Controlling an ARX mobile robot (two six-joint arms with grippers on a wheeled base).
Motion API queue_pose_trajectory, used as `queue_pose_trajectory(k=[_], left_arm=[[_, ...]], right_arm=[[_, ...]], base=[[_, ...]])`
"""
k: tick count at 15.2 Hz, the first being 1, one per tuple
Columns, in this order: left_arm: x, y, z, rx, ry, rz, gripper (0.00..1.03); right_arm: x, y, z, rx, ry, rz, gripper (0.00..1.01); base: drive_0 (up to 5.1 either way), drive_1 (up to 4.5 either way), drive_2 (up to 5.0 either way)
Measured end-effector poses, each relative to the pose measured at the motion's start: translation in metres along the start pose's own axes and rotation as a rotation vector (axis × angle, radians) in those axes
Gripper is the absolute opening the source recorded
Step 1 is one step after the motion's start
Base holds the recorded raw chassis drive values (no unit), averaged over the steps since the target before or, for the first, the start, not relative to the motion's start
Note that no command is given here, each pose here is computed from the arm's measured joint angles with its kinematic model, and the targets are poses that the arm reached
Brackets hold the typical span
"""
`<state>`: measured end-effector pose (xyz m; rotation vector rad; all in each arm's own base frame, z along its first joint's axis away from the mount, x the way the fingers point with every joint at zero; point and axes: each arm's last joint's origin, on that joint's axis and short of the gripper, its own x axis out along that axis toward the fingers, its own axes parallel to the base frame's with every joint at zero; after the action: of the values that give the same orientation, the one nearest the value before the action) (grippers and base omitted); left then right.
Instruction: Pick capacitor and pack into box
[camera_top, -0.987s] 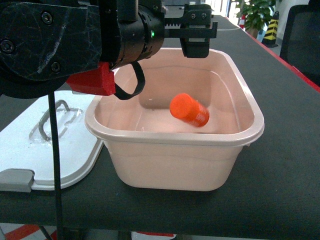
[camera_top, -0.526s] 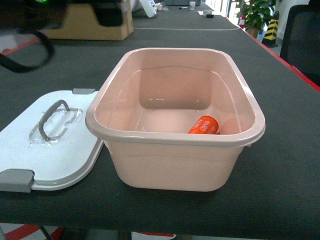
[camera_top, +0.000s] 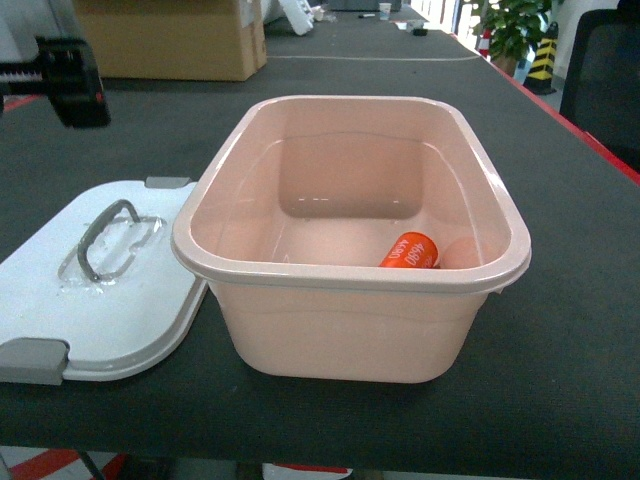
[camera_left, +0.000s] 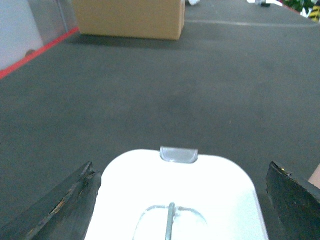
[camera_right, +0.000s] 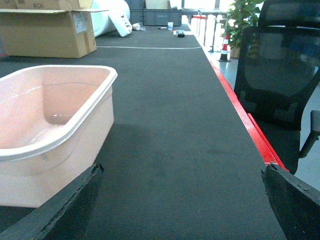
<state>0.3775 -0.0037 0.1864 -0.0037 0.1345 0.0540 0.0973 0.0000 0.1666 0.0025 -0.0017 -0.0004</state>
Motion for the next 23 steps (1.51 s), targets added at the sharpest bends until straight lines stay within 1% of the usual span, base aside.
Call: queue_pose_trajectory(k=[1,2,3,4,5,6,7,10,12,14,15,16,17,18,19,20,21,22,23], left_arm=[[0.007,0.002,-0.014,0.013,0.043,-0.012,0.98],[0.016,0.003,-0.03,0.025,0.083,-0.01,0.98],[0.023,0.005,-0.042,0.037,0.114,-0.005,0.98],[0.029,0.005,-0.056,0.045,0.153,-0.014,0.98],[0.044,0.009,-0.096,0.04,0.245,-0.007,0.98],[0.05,0.011,-0.108,0.045,0.268,-0.021,0.98],[0.052,0.012,-0.11,0.049,0.276,-0.02,0.9],[0.06,0.011,-0.106,0.057,0.279,-0.018,0.57],[0.061,0.012,-0.112,0.046,0.309,-0.007,0.32],[0.061,0.014,-0.113,0.043,0.302,0.001,0.09],[0.061,0.014,-0.112,0.038,0.286,-0.01,0.01],[0.06,0.012,-0.112,0.034,0.286,-0.004,0.02],[0.057,0.012,-0.108,0.021,0.287,0.001,0.02],[0.055,0.013,-0.097,0.018,0.28,0.013,0.02],[0.052,0.016,-0.077,0.011,0.25,0.029,0.02],[0.051,0.02,-0.051,0.002,0.197,0.056,0.02],[0.049,0.026,-0.018,-0.017,0.133,0.094,0.02],[0.033,0.027,0.051,-0.044,0.005,0.159,0.02],[0.014,0.013,0.088,-0.059,-0.056,0.174,0.02]], right_arm=[[0.0,0.0,0.0,0.0,0.0,0.0,0.98],[0.0,0.0,0.0,0.0,0.0,0.0,0.98],[0.0,0.0,0.0,0.0,0.0,0.0,0.98],[0.0,0.0,0.0,0.0,0.0,0.0,0.98],[0.0,0.0,0.0,0.0,0.0,0.0,0.98],[0.0,0.0,0.0,0.0,0.0,0.0,0.98],[0.0,0.0,0.0,0.0,0.0,0.0,0.98],[0.0,0.0,0.0,0.0,0.0,0.0,0.98],[0.0,0.0,0.0,0.0,0.0,0.0,0.98],[0.0,0.0,0.0,0.0,0.0,0.0,0.98],[0.0,0.0,0.0,0.0,0.0,0.0,0.98],[0.0,0.0,0.0,0.0,0.0,0.0,0.98],[0.0,0.0,0.0,0.0,0.0,0.0,0.98],[0.0,0.0,0.0,0.0,0.0,0.0,0.98],[0.0,0.0,0.0,0.0,0.0,0.0,0.98],[0.0,0.0,0.0,0.0,0.0,0.0,0.98],[0.0,0.0,0.0,0.0,0.0,0.0,0.98],[0.0,0.0,0.0,0.0,0.0,0.0,0.98],[0.0,0.0,0.0,0.0,0.0,0.0,0.98]], base=[[0.0,0.0,0.0],[0.0,0.0,0.0],[0.0,0.0,0.0],[0.0,0.0,0.0],[0.0,0.0,0.0],[0.0,0.0,0.0],[0.0,0.0,0.0],[0.0,0.0,0.0],[0.0,0.0,0.0],[0.0,0.0,0.0],[0.0,0.0,0.0],[0.0,0.0,0.0],[0.0,0.0,0.0],[0.0,0.0,0.0],[0.0,0.0,0.0],[0.0,0.0,0.0],[0.0,0.0,0.0],[0.0,0.0,0.0],[0.0,0.0,0.0]])
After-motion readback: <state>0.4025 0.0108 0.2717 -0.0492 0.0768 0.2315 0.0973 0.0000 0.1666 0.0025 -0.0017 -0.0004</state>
